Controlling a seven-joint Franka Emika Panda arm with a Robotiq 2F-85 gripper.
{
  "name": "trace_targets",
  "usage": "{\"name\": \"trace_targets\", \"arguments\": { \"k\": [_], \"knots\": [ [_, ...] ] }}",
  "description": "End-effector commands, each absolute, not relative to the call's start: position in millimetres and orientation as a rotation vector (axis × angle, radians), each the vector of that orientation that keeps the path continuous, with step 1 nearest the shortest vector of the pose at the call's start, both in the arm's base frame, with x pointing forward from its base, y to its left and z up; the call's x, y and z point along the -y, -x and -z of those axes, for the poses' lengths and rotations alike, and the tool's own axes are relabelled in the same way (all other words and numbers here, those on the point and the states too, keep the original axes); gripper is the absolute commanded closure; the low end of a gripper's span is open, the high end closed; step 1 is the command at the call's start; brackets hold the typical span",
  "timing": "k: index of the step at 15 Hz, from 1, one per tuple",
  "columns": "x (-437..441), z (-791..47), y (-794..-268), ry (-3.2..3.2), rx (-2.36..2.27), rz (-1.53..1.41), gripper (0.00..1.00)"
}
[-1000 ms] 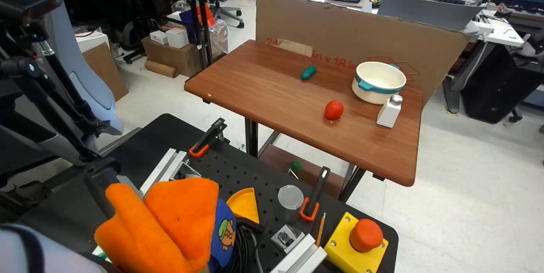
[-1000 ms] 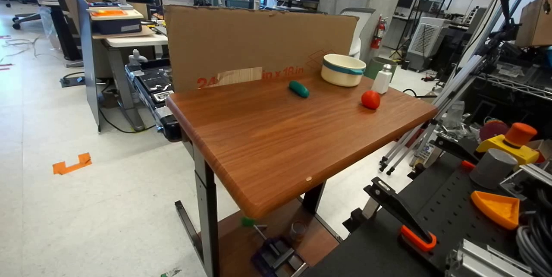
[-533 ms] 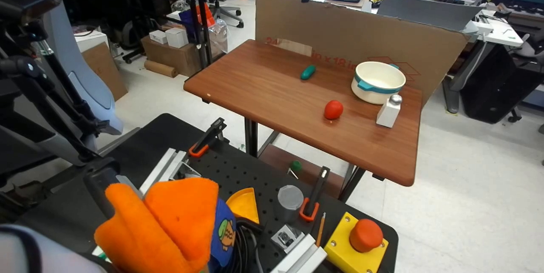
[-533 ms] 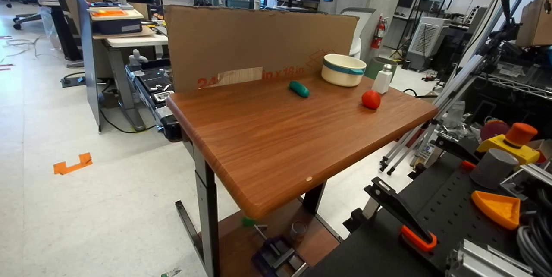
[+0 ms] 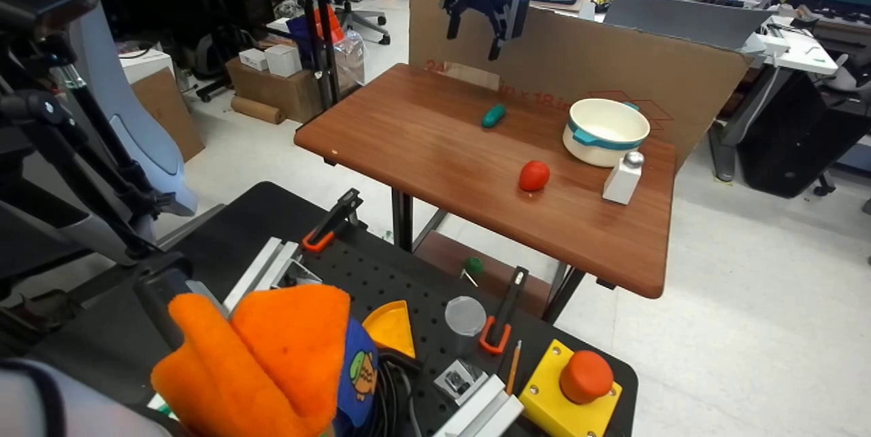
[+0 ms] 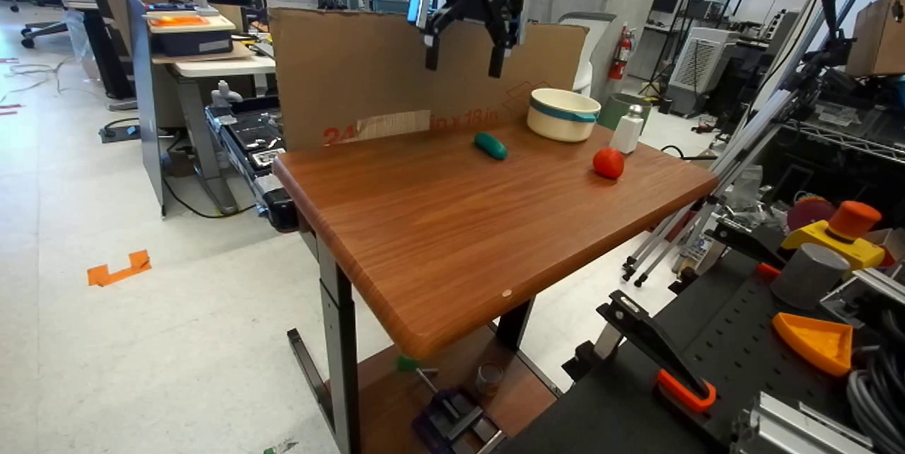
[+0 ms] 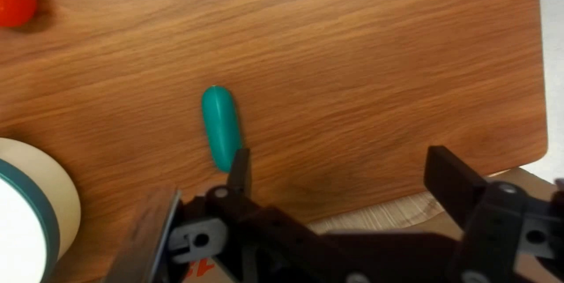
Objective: Move the blue object on the table
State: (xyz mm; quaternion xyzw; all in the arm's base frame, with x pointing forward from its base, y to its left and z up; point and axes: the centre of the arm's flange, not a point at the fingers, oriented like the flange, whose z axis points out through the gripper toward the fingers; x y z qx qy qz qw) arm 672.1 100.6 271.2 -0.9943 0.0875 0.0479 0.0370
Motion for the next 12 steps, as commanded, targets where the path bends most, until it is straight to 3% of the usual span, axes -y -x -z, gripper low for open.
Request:
{"name": "trace_targets", "arguments": {
  "k": [1,12],
  "knots": [
    [-97,-246,-695,3.07,-0.245,-0.092,0.0],
    [-37,-189,-691,3.135,-0.348,-0.183,0.0]
  ]
}}
